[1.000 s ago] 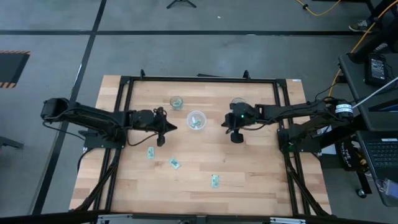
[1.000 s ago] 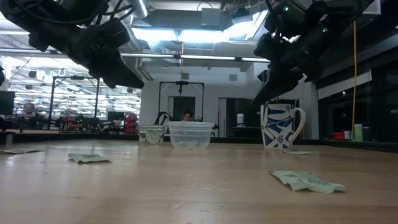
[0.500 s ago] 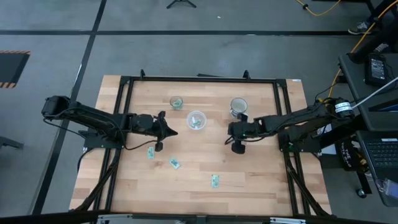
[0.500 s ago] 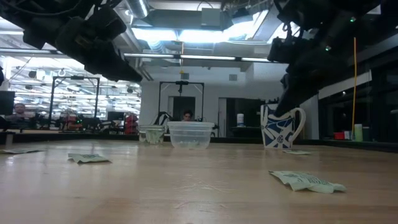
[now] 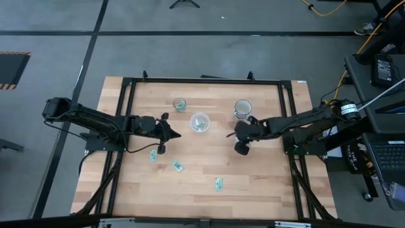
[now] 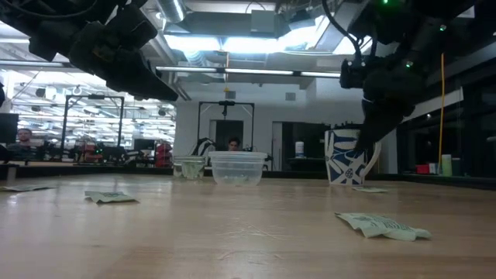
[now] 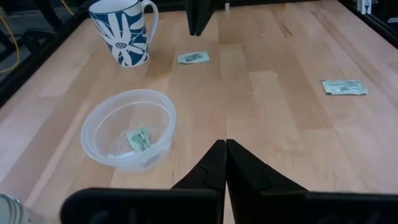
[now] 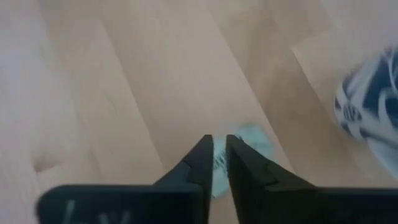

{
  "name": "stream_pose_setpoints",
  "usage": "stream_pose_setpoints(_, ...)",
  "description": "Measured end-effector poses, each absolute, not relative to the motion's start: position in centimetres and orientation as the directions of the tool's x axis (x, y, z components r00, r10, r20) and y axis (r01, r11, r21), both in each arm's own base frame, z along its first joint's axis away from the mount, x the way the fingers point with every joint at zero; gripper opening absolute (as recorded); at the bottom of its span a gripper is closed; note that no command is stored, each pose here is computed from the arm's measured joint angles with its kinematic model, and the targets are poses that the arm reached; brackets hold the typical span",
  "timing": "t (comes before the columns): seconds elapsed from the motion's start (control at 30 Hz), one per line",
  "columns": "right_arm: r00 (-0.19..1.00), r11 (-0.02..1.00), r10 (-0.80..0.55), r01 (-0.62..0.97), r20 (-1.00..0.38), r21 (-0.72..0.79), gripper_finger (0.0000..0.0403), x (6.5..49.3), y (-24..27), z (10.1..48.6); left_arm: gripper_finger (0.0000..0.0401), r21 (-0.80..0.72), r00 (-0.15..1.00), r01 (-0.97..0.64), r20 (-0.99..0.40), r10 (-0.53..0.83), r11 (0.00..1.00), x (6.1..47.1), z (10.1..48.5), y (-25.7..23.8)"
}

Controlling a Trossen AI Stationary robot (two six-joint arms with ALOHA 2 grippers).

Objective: Pick and place Stevia / Truvia into bins
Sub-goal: Put the stevia packet into the transparent container

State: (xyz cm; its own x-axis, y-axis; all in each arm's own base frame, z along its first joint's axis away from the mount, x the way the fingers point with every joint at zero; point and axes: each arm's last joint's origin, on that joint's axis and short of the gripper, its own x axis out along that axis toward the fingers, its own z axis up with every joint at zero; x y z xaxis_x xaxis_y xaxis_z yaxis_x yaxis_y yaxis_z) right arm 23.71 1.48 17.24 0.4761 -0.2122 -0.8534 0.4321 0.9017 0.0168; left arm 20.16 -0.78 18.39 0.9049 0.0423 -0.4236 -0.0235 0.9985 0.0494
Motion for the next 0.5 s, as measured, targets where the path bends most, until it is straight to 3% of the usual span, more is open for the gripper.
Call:
stream_pose_setpoints(0.13, 0.434, 0.879, -0.216, 0.476, -0.875, 0.019, 0.0091, 23.3, 1.4, 17.0, 0.0005, 0.049, 0.907, -0.024, -0.420, 0.042, 0.999, 20.2, 18.4, -0.8)
stream_pose_setpoints(0.5, 0.461, 0.800, -0.220, 0.590, -0.860, 0.111, 0.0174, 22.0, 1.0, 14.2, 0.0005, 0.049, 0.907, -0.024, -0.420, 0.042, 0.998, 20.2, 18.4, -0.8)
